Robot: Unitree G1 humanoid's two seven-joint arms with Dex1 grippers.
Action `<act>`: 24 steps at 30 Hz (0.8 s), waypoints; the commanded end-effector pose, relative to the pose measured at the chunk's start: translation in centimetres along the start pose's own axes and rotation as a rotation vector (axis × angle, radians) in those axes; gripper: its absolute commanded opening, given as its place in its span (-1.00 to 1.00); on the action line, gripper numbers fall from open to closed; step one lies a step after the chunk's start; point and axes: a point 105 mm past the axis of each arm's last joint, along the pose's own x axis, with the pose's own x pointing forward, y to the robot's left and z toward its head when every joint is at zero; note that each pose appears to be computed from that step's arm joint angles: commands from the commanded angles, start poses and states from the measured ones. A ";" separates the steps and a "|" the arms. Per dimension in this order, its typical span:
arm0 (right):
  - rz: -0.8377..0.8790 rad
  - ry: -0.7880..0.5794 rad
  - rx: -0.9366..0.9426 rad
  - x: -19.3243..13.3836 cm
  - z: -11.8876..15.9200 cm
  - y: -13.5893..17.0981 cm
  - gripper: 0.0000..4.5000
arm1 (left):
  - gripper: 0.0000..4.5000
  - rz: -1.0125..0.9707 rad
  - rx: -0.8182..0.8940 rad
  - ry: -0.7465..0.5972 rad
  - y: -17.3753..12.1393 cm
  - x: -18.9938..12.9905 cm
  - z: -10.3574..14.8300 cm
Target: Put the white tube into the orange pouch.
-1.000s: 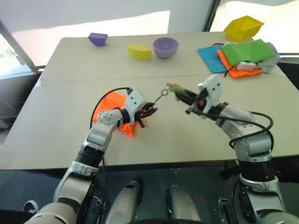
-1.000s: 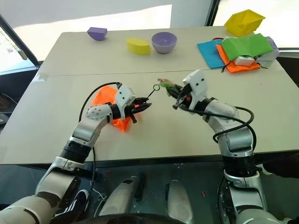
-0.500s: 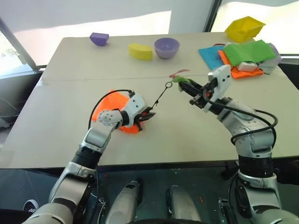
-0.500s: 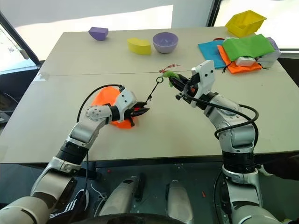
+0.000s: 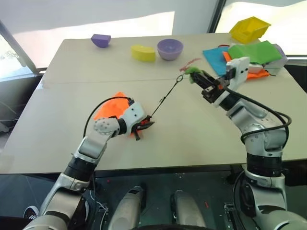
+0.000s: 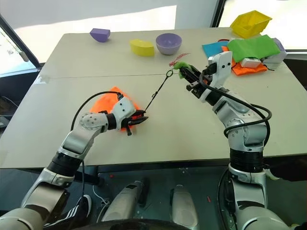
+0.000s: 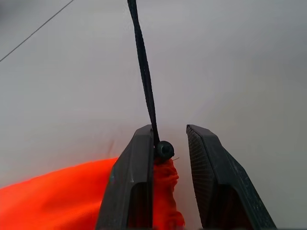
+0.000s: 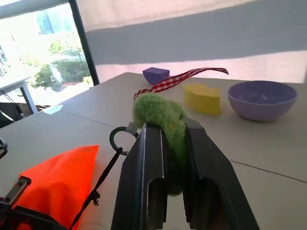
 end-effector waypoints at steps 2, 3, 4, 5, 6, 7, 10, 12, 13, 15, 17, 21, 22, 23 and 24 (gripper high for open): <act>-0.155 -0.117 -0.032 -0.5 3.3 -3.1 -1.00 | -0.49 -0.039 -0.043 0.076 -1.0 -0.6 -2.2; -0.197 -0.112 -0.046 -0.6 3.3 -3.9 -1.00 | -0.49 -0.049 -0.042 0.075 -1.2 -0.8 -2.3; -0.246 -0.109 -0.024 -0.8 3.2 -4.9 -1.00 | -0.49 -0.053 -0.042 0.076 -1.4 -0.9 -2.3; -0.285 -0.104 -0.020 -0.9 3.2 -5.7 -1.00 | -0.49 -0.056 -0.041 0.076 -1.5 -1.0 -2.3; -0.304 -0.090 -0.043 -1.0 3.0 -6.1 -1.00 | -0.49 -0.061 -0.039 0.075 -1.7 -1.1 -2.4; -0.308 -0.072 -0.055 -1.0 2.7 -6.2 -1.00 | -0.49 -0.062 -0.038 0.076 -1.7 -1.1 -2.4; -0.290 -0.038 -0.082 -0.8 1.8 -5.7 -1.00 | -0.49 -0.057 -0.047 0.066 -1.6 -0.9 -2.1; -0.238 0.005 -0.111 -0.6 0.9 -4.8 -1.00 | -0.49 -0.050 -0.051 0.052 -1.5 -0.7 -1.8; -0.190 0.048 -0.114 -0.5 -0.1 -4.0 -1.00 | -0.49 -0.047 -0.051 0.047 -1.5 -0.6 -1.7; -0.089 0.163 -0.163 -0.7 -2.4 -2.5 -1.00 | -0.49 -0.025 -0.057 0.028 -1.1 -0.4 -1.4; -0.020 0.281 -0.194 -1.5 -4.8 -1.5 -1.00 | -0.49 -0.004 -0.075 0.011 -0.8 -0.3 -1.1; 0.050 0.512 -0.333 -4.0 -9.2 -1.3 -1.00 | -0.39 0.010 -0.074 -0.034 -0.1 -0.4 -0.1; 0.055 0.528 -0.343 -4.2 -9.5 -1.4 -1.00 | -0.27 0.001 -0.098 -0.051 -0.1 -0.5 0.2; 0.070 0.531 -0.294 -4.3 -9.7 -1.2 -1.00 | -0.13 -0.001 -0.104 -0.063 0.0 -0.5 0.4; 0.082 0.528 -0.251 -4.3 -9.5 -1.0 -1.00 | 0.07 -0.026 -0.085 -0.068 -0.3 -0.6 0.6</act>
